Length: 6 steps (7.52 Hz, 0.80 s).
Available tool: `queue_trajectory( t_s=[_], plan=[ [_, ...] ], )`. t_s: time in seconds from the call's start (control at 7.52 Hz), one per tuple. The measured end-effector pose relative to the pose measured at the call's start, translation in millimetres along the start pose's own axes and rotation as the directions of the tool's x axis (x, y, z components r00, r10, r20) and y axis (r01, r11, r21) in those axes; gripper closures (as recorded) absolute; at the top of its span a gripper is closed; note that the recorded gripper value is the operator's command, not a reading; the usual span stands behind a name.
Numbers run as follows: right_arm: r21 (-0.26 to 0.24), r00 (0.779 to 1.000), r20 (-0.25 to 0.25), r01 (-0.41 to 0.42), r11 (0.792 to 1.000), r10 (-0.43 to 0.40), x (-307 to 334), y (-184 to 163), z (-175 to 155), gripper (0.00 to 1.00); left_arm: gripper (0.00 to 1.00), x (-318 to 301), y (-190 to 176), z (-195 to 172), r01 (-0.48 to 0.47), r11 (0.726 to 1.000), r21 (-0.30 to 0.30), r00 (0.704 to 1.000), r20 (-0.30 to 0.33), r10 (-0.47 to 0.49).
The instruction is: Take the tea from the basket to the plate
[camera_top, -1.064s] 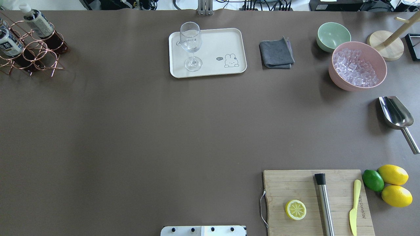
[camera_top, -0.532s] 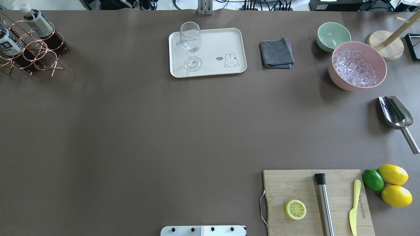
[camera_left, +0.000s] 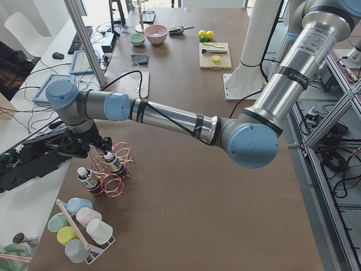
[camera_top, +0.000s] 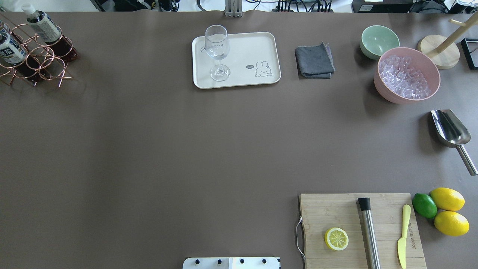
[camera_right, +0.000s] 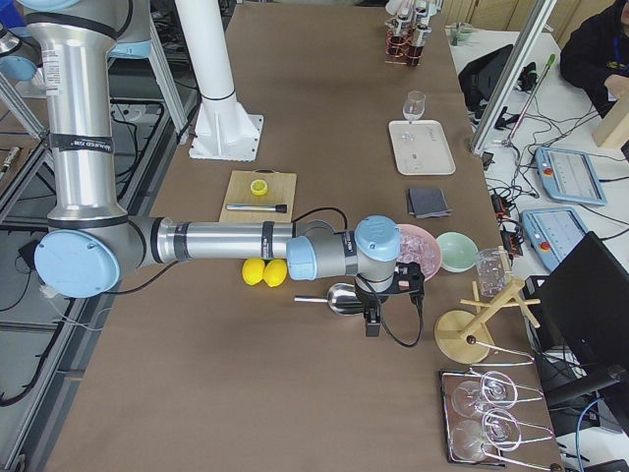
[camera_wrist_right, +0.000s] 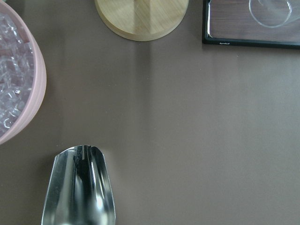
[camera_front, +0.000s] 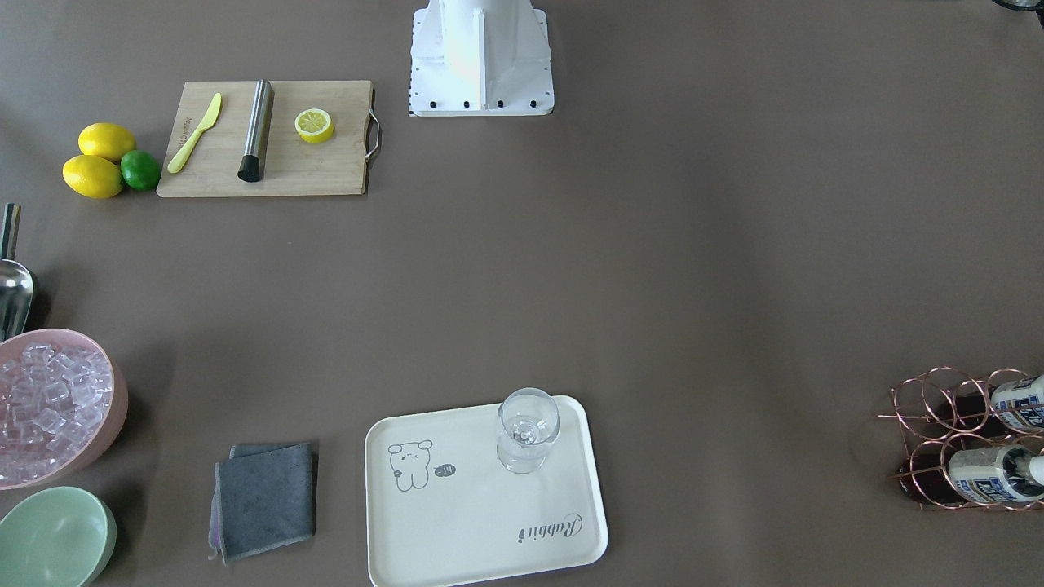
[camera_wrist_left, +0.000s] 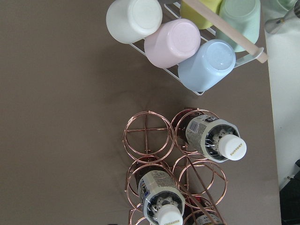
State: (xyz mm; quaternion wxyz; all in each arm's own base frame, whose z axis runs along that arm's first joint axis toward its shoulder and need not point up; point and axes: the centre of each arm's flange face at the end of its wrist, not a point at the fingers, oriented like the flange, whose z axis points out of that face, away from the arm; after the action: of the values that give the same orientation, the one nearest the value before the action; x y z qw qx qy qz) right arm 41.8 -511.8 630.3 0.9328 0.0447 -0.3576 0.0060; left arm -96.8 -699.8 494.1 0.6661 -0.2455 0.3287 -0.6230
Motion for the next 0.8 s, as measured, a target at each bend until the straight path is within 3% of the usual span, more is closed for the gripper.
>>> queue_trajectory(
  t_s=[0.8],
  plan=[
    [-0.002,1.000,0.000,-0.005,1.000,0.005,0.9,0.2,0.4,0.00,0.30,46.6,23.7,-4.8,0.057,0.998,0.015,0.998,-0.040,-0.056]
  ],
)
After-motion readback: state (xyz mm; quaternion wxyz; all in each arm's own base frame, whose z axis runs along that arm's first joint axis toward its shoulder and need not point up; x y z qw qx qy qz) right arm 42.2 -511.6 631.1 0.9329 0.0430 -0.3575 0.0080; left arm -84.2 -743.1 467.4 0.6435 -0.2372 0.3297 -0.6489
